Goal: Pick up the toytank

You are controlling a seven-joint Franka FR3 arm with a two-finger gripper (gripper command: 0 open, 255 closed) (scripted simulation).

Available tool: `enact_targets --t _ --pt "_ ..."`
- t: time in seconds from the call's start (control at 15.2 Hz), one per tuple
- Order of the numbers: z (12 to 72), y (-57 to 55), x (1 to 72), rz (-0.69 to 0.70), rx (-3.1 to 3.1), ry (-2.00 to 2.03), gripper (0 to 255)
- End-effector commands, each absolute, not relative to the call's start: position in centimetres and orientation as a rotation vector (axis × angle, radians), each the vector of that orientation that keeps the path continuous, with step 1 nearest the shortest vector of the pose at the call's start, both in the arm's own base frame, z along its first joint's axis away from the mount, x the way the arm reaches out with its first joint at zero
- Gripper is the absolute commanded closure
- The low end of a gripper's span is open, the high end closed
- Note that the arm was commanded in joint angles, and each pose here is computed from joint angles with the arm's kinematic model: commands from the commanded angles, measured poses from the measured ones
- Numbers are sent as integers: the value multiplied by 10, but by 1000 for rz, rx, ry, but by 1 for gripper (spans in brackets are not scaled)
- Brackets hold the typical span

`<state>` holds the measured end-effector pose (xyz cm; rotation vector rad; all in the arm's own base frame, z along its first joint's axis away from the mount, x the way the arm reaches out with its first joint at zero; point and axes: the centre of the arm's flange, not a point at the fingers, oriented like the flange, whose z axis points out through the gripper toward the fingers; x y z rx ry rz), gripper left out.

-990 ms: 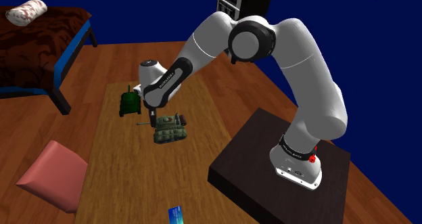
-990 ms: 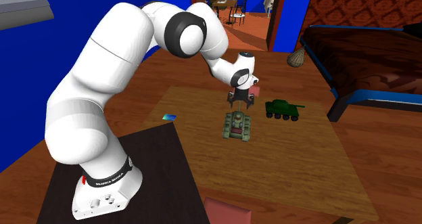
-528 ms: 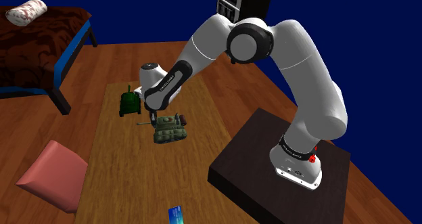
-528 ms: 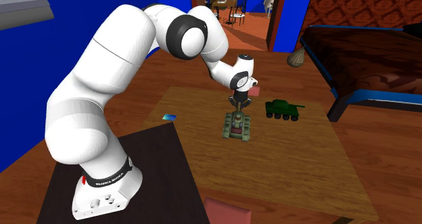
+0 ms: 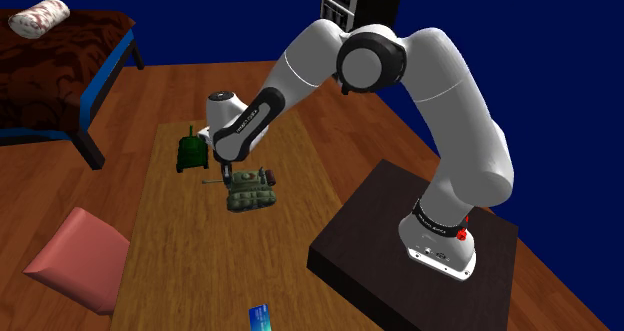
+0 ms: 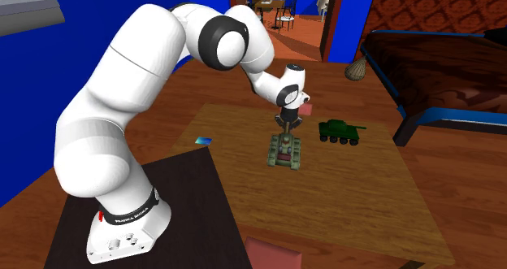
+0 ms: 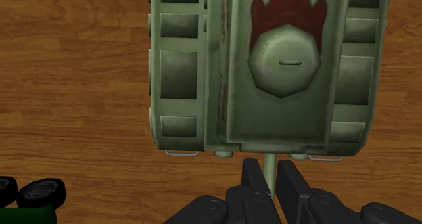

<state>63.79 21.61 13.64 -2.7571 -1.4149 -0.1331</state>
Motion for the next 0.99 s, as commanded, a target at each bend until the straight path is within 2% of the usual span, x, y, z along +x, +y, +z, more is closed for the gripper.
enact_targets --t 0.0,0.92 --pt "146 217 639 -137 -2757 -1415 255" --pt "210 217 639 -137 -2757 -1415 255"
